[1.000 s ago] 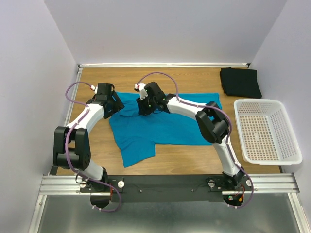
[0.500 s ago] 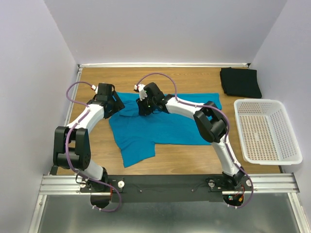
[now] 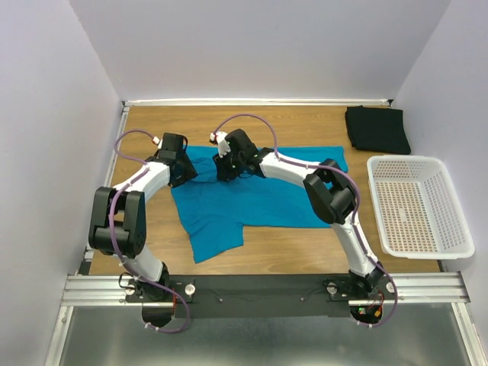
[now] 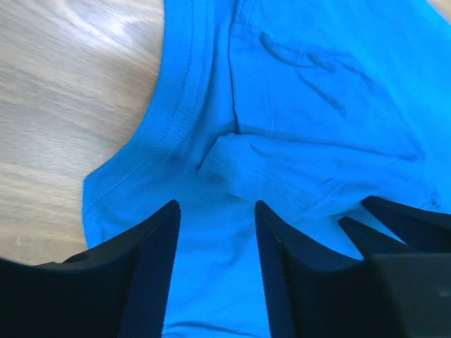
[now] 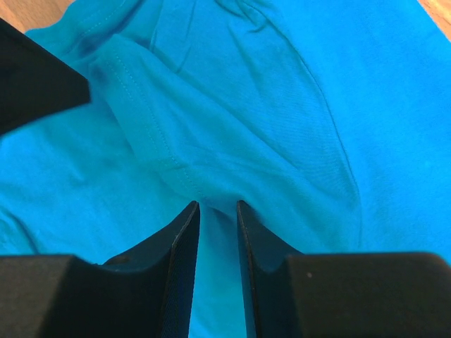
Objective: Fold and stack the t-shirts
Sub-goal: Fold the tshirt
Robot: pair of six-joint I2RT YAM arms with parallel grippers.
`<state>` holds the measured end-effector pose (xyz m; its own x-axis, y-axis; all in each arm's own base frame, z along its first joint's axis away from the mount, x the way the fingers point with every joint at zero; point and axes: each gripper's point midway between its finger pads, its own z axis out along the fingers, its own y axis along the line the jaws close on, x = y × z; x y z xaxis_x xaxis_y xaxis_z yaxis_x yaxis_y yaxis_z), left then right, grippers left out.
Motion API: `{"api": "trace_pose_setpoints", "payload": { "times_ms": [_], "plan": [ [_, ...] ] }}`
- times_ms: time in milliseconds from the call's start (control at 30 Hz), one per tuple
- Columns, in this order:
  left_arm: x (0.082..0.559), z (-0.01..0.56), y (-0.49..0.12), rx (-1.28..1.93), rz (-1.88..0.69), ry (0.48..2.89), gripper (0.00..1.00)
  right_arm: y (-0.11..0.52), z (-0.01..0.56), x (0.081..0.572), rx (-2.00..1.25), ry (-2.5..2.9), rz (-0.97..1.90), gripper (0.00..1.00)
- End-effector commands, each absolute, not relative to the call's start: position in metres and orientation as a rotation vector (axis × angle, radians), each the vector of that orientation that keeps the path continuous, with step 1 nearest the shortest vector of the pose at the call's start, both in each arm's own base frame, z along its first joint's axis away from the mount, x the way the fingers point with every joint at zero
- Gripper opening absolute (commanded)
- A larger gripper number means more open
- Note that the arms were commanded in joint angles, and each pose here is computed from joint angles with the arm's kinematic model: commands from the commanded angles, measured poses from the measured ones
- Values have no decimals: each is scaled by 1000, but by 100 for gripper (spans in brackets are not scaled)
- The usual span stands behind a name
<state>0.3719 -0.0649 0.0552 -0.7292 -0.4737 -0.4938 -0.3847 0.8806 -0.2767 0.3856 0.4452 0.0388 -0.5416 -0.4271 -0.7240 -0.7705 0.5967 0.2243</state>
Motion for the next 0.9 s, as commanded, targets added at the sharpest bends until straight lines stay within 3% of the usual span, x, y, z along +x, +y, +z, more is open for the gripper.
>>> {"api": "trace_pose_setpoints", "payload": {
  "times_ms": [0,867],
  "plan": [
    [380,48,-67,-612,-173,2473,53,450,58,392,-945,2138,693,36],
    [401,36,-72,-621,-114,2459,47,447,55,387,-946,2156,703,36]
  ]
}}
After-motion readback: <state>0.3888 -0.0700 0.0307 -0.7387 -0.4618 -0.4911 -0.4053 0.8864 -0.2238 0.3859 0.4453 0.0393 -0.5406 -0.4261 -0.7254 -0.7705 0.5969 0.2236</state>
